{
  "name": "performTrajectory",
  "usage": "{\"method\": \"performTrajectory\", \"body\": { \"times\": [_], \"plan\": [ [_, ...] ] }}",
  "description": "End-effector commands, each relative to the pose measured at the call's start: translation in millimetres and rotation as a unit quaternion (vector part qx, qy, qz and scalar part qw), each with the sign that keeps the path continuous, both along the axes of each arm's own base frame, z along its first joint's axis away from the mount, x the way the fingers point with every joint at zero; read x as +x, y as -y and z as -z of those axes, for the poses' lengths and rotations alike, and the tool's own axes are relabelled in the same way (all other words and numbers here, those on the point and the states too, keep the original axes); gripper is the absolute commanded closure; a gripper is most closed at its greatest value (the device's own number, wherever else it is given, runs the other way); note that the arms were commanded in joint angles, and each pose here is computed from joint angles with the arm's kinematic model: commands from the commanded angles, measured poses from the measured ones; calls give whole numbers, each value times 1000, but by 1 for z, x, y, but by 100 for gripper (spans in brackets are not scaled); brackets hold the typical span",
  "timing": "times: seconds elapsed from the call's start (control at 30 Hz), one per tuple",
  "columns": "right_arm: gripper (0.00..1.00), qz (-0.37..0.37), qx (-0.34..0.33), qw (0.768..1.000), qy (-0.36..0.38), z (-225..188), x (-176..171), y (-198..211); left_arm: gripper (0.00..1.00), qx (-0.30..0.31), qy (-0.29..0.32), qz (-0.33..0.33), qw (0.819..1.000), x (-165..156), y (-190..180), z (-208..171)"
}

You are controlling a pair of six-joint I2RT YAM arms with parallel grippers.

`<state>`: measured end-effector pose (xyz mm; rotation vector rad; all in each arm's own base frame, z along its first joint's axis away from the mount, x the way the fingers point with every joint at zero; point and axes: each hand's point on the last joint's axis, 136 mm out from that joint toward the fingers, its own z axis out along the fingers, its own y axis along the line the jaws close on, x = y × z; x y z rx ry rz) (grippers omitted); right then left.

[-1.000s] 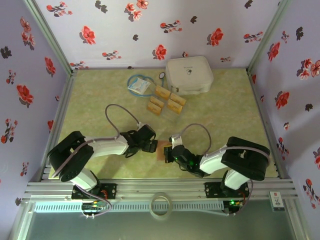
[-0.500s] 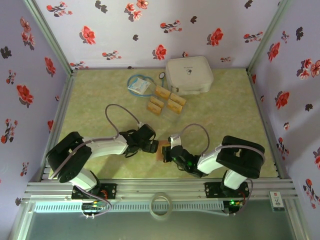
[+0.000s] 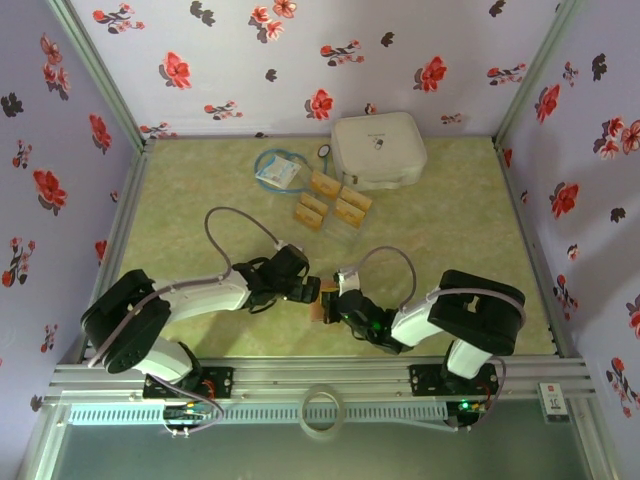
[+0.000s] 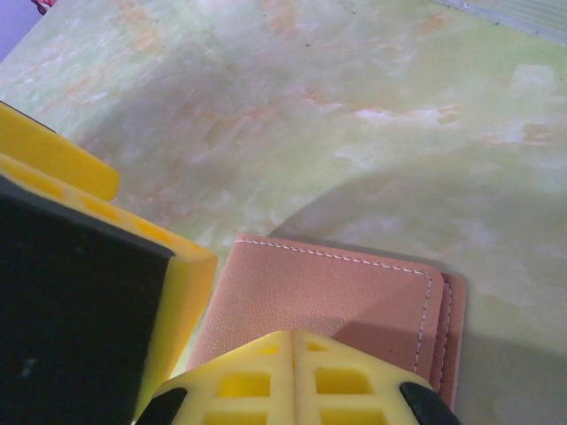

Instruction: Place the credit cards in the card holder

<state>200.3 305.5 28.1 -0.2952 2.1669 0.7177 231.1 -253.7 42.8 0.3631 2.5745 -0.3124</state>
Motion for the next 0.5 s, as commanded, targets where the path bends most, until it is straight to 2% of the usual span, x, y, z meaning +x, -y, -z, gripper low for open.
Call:
{"method": "performTrajectory", "body": {
  "times": [0.0, 0.27, 0.47],
  "plan": [
    [100, -23, -164, 980, -109, 86, -42, 56, 0, -6, -4, -2, 1000, 0, 6, 0],
    [100, -24, -155, 982, -107, 78, -41, 54, 0, 16, -26, -11, 999, -5, -2, 30],
    [100, -24, -130, 986, -97, 49, -35, 47, 0, 28, -37, -17, 999, -9, -8, 46]
  ]
}}
